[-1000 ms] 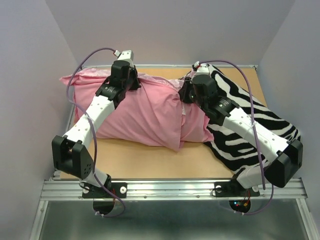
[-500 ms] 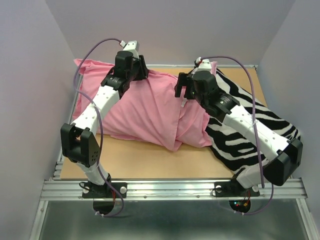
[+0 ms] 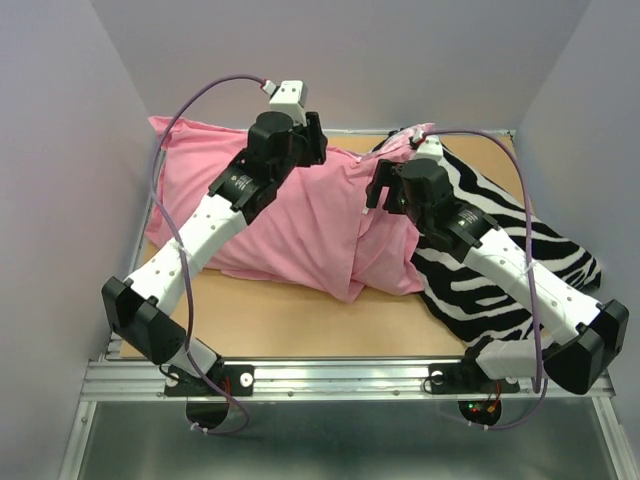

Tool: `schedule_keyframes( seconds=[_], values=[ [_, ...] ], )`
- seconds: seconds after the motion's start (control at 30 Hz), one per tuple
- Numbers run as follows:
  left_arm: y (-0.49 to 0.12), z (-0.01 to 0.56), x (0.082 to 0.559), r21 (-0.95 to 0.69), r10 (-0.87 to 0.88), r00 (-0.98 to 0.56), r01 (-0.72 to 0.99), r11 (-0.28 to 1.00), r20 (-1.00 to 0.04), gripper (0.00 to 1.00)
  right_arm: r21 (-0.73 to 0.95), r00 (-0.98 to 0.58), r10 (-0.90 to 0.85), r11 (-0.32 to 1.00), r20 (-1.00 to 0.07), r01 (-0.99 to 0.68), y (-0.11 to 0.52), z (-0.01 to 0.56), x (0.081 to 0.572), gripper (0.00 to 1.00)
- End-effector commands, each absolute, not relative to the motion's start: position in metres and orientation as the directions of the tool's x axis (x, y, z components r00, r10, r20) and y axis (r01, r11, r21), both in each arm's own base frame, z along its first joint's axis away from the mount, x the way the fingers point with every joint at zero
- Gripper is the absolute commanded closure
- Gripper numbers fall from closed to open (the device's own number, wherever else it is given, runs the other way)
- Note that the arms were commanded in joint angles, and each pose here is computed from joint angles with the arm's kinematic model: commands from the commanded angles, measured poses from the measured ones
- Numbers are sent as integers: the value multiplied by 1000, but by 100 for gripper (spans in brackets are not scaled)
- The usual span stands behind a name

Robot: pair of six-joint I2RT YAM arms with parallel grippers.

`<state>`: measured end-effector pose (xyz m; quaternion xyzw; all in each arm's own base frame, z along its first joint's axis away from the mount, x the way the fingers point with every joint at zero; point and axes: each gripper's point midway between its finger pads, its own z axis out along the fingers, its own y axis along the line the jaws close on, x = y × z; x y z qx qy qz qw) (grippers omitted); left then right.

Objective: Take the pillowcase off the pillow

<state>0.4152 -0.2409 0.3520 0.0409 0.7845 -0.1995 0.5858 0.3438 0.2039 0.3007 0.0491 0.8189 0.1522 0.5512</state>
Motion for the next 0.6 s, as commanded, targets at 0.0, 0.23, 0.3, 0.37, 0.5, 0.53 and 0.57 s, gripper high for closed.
schedule_keyframes(
  seconds=[0.0, 0.23, 0.3, 0.37, 0.5, 0.53, 0.57],
  values=[
    [-249, 385, 381, -267, -202, -237, 290, 919, -950, 42, 304, -404, 260, 951, -877, -49, 200, 286, 344, 17],
    [-310, 324, 332, -278, -151, -344, 357, 892, -927, 41, 299, -413, 256, 953, -874, -41, 198, 278, 342, 52],
    [-322, 312, 322, -290, -147, -358, 387, 875, -922, 41, 295, -427, 250, 954, -869, -42, 198, 271, 341, 71],
    [-328, 301, 316, -301, -145, -379, 394, 869, -914, 38, 291, -428, 248, 956, -869, -38, 196, 269, 339, 78],
    [-335, 287, 312, -302, -133, -395, 404, 863, -909, 38, 287, -423, 251, 958, -871, -22, 189, 265, 334, 79],
    [-337, 284, 311, -300, -126, -400, 410, 861, -908, 38, 284, -425, 249, 958, -870, -20, 188, 263, 333, 79],
    [-339, 278, 311, -297, -120, -406, 407, 864, -906, 41, 282, -422, 250, 959, -871, -15, 185, 263, 332, 81]
  ],
)
